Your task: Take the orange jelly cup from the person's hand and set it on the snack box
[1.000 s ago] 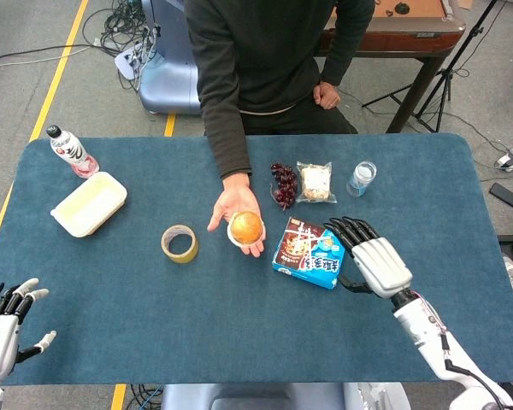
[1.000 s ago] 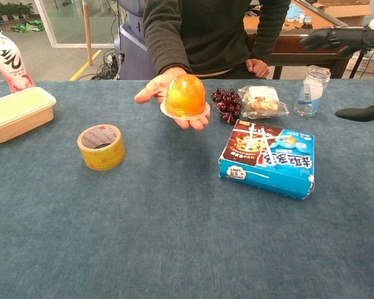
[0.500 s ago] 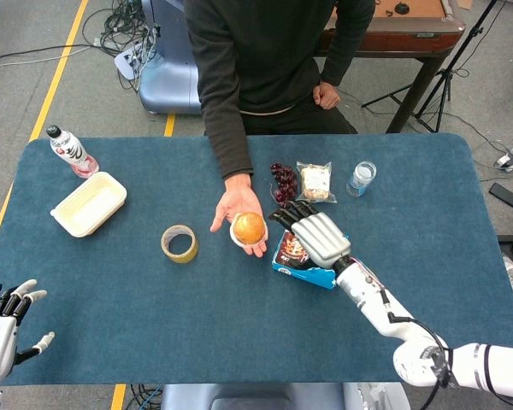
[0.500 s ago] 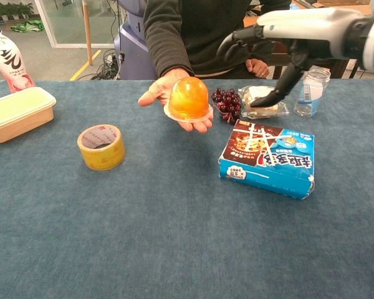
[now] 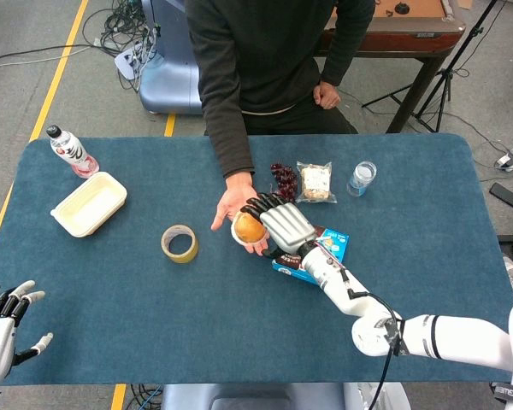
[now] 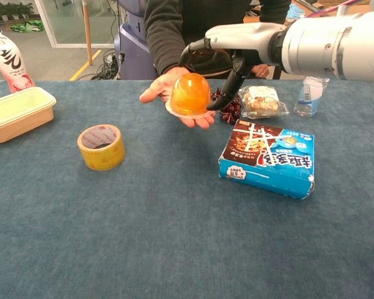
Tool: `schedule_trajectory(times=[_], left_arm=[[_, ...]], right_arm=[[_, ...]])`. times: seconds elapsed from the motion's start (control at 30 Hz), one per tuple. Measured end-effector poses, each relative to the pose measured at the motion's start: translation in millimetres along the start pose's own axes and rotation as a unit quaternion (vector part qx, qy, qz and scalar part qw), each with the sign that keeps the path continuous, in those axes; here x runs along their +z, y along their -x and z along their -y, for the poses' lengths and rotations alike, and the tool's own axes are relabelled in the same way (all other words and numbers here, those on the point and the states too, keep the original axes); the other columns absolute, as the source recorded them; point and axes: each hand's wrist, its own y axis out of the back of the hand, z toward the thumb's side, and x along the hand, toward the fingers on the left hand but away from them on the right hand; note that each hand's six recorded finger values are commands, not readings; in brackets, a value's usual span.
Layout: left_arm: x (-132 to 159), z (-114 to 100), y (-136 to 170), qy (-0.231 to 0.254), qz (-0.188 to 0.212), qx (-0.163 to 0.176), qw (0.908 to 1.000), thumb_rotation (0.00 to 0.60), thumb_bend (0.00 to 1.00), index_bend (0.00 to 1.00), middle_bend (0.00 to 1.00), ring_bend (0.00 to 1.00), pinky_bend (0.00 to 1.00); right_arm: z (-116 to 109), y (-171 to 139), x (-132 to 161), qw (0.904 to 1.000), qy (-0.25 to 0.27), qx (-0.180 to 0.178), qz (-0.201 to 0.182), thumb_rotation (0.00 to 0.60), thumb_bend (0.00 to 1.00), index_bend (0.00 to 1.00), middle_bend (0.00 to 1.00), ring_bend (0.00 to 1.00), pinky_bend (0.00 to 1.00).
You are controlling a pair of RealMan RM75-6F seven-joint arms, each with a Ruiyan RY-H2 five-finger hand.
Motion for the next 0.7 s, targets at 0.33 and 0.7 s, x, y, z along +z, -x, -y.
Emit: schedule_trajectory(times=[0.33, 0.7], left_arm=[[-2.9, -0.3, 1.1, -0.001, -0.004, 0.0, 1.0, 0.6, 0.17, 0.28, 0.16, 0.14, 0.03], [-4.3, -0.1, 1.0, -0.001, -0.006, 0.001, 1.0, 0.6, 0.17, 0.28, 0.17, 0.14, 0.03]], right_arm=[[6.7, 17.6, 8.8, 1.0, 0.007, 0.005, -0.003, 0.6, 0.18, 0.16, 0.11, 0.0, 0.12], [10.4, 27.1, 9.4, 1.0, 0.007, 0.002, 0.005, 0.6, 0.25, 0.21, 0.13, 0.0, 0.29]])
